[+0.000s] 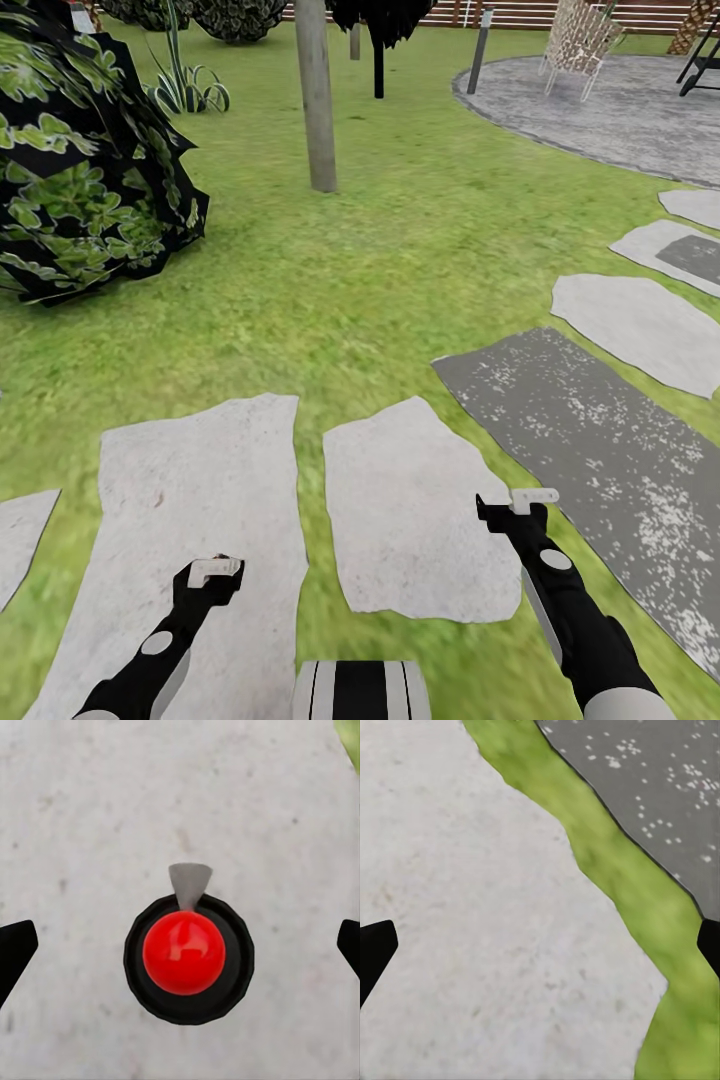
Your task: In the garden, pick up the pesticide atomizer on the floor and spray pesticide onto both trees until each tree trunk is fully covered.
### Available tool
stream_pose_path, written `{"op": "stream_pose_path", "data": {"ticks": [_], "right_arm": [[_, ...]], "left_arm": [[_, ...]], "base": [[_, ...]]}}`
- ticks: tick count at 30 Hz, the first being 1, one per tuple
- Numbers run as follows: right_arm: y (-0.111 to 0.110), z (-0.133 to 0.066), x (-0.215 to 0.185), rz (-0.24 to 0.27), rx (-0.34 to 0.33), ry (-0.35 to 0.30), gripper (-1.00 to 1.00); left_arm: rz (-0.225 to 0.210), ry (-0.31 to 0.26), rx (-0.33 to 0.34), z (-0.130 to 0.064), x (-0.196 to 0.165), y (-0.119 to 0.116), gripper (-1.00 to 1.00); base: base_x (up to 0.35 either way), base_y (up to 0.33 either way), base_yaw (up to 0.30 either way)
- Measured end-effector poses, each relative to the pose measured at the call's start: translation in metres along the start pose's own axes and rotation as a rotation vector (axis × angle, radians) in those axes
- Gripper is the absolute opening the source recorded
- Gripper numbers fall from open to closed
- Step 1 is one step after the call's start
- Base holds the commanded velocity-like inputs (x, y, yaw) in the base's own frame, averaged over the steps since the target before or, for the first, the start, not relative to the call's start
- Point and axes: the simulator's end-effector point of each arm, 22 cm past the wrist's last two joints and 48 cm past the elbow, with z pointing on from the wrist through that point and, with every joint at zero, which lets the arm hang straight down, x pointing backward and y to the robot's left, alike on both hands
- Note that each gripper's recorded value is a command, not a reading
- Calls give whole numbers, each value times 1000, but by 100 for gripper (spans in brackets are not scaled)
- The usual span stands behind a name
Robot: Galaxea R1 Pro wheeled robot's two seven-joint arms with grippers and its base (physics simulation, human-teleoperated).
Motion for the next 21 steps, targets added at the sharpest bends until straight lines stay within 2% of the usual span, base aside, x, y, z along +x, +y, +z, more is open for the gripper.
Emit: {"op": "stream_pose_path", "data": {"ticks": [21], "right_arm": [[2, 7, 19, -4, -2, 32, 100]], "left_arm": [[1, 32, 2, 3, 19, -1, 100]], "base": [[0, 0, 0]]}}
